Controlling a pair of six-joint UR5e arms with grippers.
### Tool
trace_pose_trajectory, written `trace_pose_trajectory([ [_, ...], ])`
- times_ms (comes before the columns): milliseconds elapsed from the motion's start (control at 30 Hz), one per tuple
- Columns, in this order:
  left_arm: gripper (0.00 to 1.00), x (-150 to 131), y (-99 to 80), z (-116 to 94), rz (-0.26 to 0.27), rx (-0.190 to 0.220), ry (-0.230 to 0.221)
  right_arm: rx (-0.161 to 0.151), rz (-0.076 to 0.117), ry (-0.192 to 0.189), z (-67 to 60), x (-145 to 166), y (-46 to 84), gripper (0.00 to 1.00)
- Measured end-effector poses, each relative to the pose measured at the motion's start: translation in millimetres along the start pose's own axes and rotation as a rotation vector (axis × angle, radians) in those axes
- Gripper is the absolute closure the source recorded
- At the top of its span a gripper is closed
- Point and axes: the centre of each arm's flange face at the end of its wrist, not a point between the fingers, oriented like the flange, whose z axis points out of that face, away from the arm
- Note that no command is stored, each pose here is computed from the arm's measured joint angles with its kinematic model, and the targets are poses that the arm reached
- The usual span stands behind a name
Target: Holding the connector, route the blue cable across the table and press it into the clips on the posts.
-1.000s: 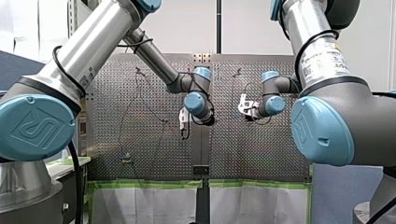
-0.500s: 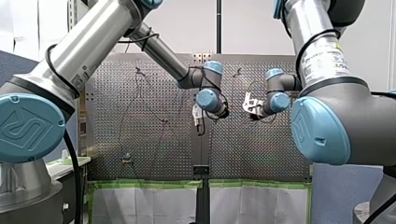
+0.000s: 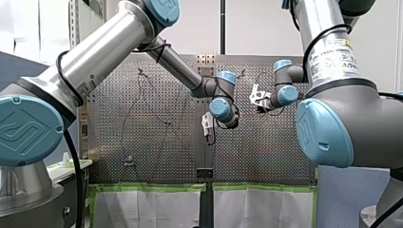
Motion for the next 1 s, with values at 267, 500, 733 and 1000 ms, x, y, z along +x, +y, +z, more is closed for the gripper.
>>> trace_pose_trajectory([
  [267,0.00,-12,-8.2,19,-0.034,-0.024,-0.061,-0.002,0.004,-0.012,-2.6,-7,0.1,1.00],
  [500,0.00,-21,-13.4,20,-0.062,-0.050,-0.100,-0.003,0.005,-0.011,-2.6,-7,1.0,1.00],
  [733,0.00,-12,-22.2,19,-0.073,-0.019,-0.085,-0.003,0.005,-0.008,-2.3,-6,1.4,1.00],
  [1000,0.00,0,-29.1,36,-0.106,-0.035,-0.110,0.005,0.005,-0.009,-2.3,-6,0.6,1.00],
])
